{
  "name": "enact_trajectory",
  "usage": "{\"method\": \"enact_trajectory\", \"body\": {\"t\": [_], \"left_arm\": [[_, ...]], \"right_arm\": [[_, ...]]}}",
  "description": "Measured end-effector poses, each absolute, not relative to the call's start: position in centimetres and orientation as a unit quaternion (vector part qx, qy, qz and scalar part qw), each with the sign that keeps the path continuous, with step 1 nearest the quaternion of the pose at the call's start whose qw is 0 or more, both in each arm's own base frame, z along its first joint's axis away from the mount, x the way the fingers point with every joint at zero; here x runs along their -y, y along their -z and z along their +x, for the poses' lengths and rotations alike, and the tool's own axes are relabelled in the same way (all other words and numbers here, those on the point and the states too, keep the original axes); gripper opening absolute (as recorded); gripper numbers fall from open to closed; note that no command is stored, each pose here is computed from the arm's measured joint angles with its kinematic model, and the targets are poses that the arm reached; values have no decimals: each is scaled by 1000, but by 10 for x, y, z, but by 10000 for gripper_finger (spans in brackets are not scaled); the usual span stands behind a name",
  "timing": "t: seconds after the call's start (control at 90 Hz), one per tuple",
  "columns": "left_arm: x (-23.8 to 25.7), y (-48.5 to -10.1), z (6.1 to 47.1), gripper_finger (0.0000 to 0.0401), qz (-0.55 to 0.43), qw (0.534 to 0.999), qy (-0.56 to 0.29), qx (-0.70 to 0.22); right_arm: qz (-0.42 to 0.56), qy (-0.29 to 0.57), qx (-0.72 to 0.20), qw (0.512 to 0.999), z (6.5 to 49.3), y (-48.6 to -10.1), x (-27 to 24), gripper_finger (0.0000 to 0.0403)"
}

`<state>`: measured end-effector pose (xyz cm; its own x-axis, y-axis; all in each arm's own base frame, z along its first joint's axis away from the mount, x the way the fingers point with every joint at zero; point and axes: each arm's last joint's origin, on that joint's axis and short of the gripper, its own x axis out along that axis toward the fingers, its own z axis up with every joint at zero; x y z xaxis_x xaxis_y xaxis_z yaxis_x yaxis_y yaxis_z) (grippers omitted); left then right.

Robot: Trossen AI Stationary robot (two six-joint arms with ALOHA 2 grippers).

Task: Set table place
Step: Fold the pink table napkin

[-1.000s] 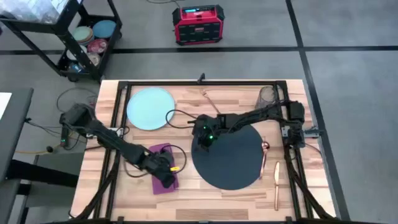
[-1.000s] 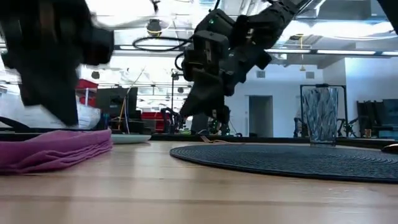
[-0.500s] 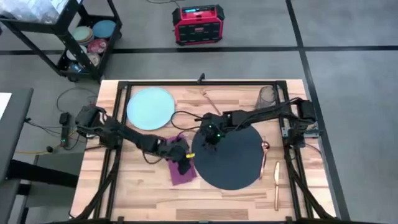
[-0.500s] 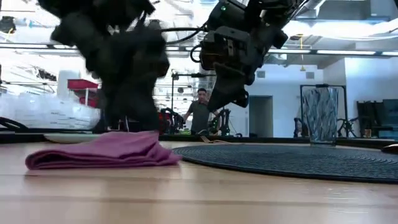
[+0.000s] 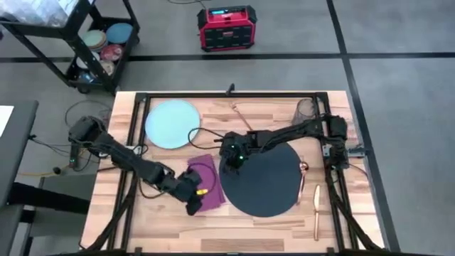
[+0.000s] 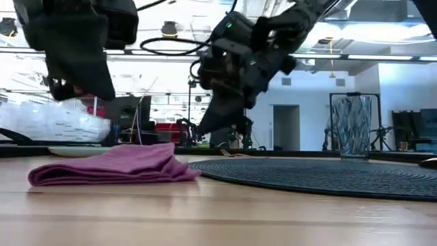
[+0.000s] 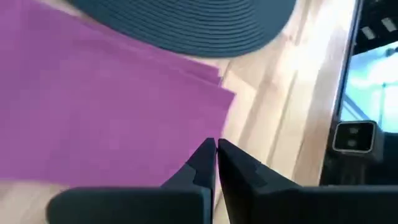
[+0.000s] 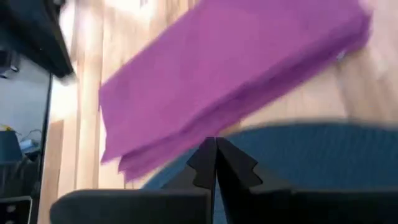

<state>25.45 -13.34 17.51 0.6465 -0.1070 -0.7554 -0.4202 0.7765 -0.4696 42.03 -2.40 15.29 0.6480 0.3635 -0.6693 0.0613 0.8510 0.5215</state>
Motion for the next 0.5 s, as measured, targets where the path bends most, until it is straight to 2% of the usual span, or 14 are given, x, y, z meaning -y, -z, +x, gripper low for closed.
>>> {"method": "enact_trajectory", "body": {"t": [0.278,0.5], "left_arm": [[146,-128,278,0,-316,835,-113,-435],[158,-128,270,0,-315,821,-92,-467]], "right_arm": [[278,-102,-428,854,446,-140,52,0],[282,-116,-453,838,452,-120,51,0]]}}
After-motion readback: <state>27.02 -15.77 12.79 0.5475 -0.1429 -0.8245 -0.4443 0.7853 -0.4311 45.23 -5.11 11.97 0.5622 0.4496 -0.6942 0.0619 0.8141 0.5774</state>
